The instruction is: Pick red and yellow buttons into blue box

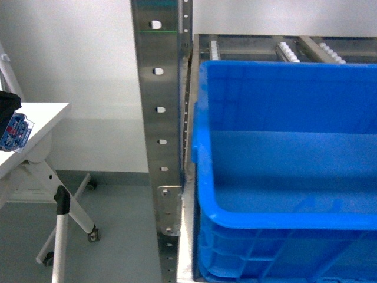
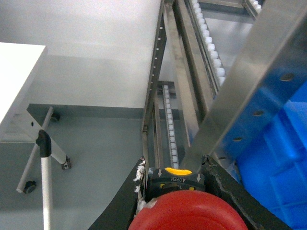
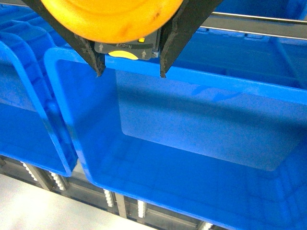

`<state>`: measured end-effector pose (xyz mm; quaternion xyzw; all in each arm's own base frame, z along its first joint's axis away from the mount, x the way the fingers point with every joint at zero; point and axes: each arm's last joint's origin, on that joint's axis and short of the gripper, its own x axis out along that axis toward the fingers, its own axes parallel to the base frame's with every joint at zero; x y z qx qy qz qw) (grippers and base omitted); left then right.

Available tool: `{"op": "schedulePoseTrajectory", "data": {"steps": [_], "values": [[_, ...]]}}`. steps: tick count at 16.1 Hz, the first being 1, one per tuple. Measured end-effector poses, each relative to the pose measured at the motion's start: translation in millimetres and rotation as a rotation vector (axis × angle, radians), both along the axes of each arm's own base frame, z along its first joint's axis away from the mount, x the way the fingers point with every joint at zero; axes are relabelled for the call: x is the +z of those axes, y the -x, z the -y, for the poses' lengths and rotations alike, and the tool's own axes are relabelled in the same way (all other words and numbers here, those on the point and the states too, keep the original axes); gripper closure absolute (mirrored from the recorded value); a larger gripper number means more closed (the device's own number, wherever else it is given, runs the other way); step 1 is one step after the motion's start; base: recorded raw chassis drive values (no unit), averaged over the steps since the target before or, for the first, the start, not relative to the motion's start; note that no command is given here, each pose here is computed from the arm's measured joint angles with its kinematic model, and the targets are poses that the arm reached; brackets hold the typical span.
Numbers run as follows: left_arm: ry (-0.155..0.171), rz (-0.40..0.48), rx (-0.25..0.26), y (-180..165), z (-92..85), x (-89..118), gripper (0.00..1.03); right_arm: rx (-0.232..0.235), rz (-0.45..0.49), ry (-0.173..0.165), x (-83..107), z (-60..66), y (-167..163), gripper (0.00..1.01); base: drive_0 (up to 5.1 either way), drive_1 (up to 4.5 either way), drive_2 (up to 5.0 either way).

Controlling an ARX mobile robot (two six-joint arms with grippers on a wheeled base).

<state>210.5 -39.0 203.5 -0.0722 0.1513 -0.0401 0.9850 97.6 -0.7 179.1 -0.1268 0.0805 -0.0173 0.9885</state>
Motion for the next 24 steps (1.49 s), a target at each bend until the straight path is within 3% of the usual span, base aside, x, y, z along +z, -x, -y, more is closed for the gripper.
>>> {"op": "schedulePoseTrajectory", "data": {"steps": [24], "values": [[0.000,0.000,0.000,-0.1,0.0,-0.1,0.74,0.000,0.001,0.000,0.1,0.0,0.0,0.72,5.0,-2.33,-2.3]]}}
